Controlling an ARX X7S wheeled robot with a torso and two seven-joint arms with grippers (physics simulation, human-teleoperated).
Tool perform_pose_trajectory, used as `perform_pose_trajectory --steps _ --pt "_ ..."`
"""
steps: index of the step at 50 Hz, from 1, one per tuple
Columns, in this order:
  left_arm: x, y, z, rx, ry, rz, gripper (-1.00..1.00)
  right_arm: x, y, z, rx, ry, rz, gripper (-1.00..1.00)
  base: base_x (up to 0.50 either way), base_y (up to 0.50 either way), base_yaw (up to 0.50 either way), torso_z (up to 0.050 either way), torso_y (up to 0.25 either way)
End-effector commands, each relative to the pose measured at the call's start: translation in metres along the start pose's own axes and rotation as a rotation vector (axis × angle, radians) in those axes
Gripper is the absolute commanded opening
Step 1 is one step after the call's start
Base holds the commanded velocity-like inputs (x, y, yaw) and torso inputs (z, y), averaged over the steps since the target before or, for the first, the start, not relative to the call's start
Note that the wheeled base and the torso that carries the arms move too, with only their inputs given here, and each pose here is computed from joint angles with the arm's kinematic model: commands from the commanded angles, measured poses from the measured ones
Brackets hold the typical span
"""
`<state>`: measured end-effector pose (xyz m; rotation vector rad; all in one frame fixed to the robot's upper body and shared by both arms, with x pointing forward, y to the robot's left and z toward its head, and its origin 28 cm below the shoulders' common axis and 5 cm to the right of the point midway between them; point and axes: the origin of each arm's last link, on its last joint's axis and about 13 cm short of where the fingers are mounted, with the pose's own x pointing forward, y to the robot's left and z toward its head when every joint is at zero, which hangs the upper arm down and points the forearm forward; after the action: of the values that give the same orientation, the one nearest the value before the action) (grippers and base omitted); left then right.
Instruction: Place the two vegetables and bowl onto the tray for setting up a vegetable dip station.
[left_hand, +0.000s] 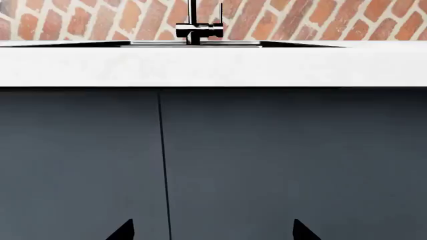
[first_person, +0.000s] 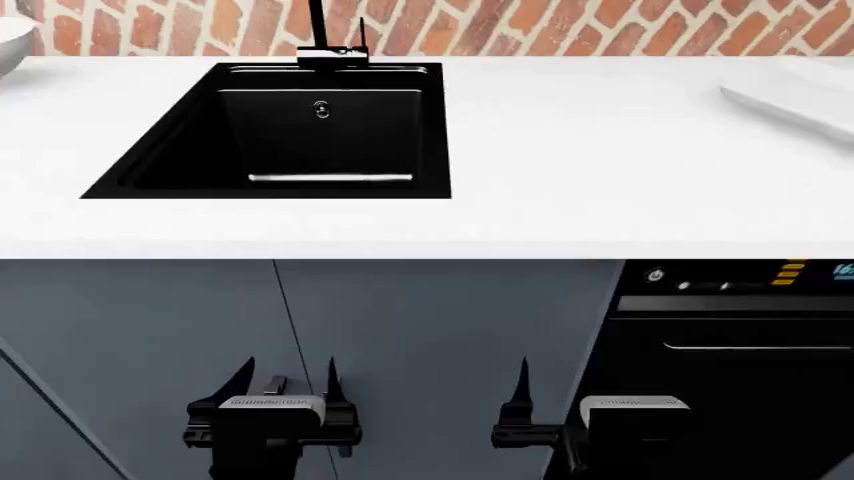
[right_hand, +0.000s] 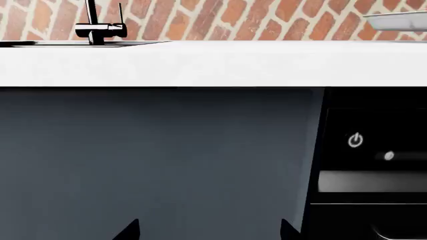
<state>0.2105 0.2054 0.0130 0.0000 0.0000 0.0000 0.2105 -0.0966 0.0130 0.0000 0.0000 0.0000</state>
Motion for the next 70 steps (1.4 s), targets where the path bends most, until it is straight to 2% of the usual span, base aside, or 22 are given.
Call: perform_pose_trajectory --steps 1,2,3,4,5,7,8,9,11,12,13,15,17,18,19,22,70 --pt "-0.0029 -0.0027 -0.0025 0.044 -0.002 -0.012 1.0 0.0001 0.0008 -0.0029 0.008 -0.007 0.016 1.0 0.0 0.0 0.0 0.0 0.0" --pt "-0.0029 -0.003 -0.0035 0.054 0.016 0.001 1.0 0.0001 0.0006 -0.0032 0.015 -0.006 0.018 1.0 0.0 0.0 0.0 0.0 0.0" --pt "-0.0037 -0.0033 -0.0019 -0.025 0.03 -0.023 1.0 -0.0003 0.0008 -0.003 0.02 -0.006 0.021 1.0 0.0 0.0 0.0 0.0 0.0" --pt "-0.0035 -0.003 -0.0021 0.008 0.031 -0.01 1.0 -0.0004 0.0009 -0.0025 0.019 -0.007 0.022 1.0 0.0 0.0 0.0 0.0 0.0" --pt "-0.0036 -0.003 -0.0024 -0.008 0.045 -0.007 1.0 -0.0004 0.0009 -0.0022 0.019 -0.007 0.021 1.0 0.0 0.0 0.0 0.0 0.0" --pt "-0.0019 -0.0017 -0.0037 0.022 0.073 0.028 1.0 -0.0003 0.0012 -0.0034 0.02 -0.001 0.022 1.0 0.0 0.0 0.0 0.0 0.0" --pt "-0.0011 -0.0027 -0.0057 -0.006 0.15 -0.036 1.0 -0.0002 0.0015 -0.0043 0.021 0.004 0.024 1.0 0.0 0.0 0.0 0.0 0.0" --pt "0.0 -0.0019 -0.0057 -0.004 0.143 0.027 1.0 -0.0001 0.0015 -0.0041 0.02 0.003 0.024 1.0 0.0 0.0 0.0 0.0 0.0" --pt "0.0003 -0.0027 -0.0028 0.036 0.031 0.035 1.0 0.0001 0.0015 -0.0042 0.016 0.005 0.024 1.0 0.0 0.0 0.0 0.0 0.0" --pt "-0.0009 -0.0034 -0.0036 0.052 -0.017 0.005 1.0 0.0001 0.0014 -0.0041 0.015 0.006 0.023 1.0 0.0 0.0 0.0 0.0 0.0" --pt "-0.0002 -0.0039 -0.0043 -0.048 -0.009 0.021 1.0 0.0001 0.0013 -0.0038 0.014 0.004 0.023 1.0 0.0 0.0 0.0 0.0 0.0" --pt "-0.0004 -0.004 -0.0042 -0.026 -0.011 0.015 1.0 0.0001 0.001 -0.004 0.013 0.003 0.022 1.0 0.0 0.0 0.0 0.0 0.0" --pt "-0.0034 -0.004 -0.004 -0.048 0.006 -0.039 1.0 -0.0003 0.0012 -0.002 0.026 -0.015 0.028 1.0 0.0 0.0 0.0 0.0 0.0" --pt "-0.004 -0.0029 -0.0028 -0.111 0.022 -0.045 1.0 -0.0006 0.0013 -0.002 0.035 -0.018 0.031 1.0 0.0 0.0 0.0 0.0 0.0" --pt "-0.0036 -0.0018 -0.0033 -0.135 0.043 -0.045 1.0 -0.0007 0.0014 -0.0028 0.035 -0.015 0.031 1.0 0.0 0.0 0.0 0.0 0.0" --pt "-0.0058 -0.0025 -0.0013 -0.164 0.041 -0.068 1.0 -0.0011 0.0019 -0.0017 0.07 -0.014 0.043 1.0 -0.01 -0.17 0.0 0.0 0.0" --pt "-0.0052 -0.0025 -0.0037 -0.155 0.057 -0.072 1.0 -0.0011 0.0012 -0.0002 0.115 -0.022 0.039 1.0 -0.1 -0.5 0.0 0.0 0.0"
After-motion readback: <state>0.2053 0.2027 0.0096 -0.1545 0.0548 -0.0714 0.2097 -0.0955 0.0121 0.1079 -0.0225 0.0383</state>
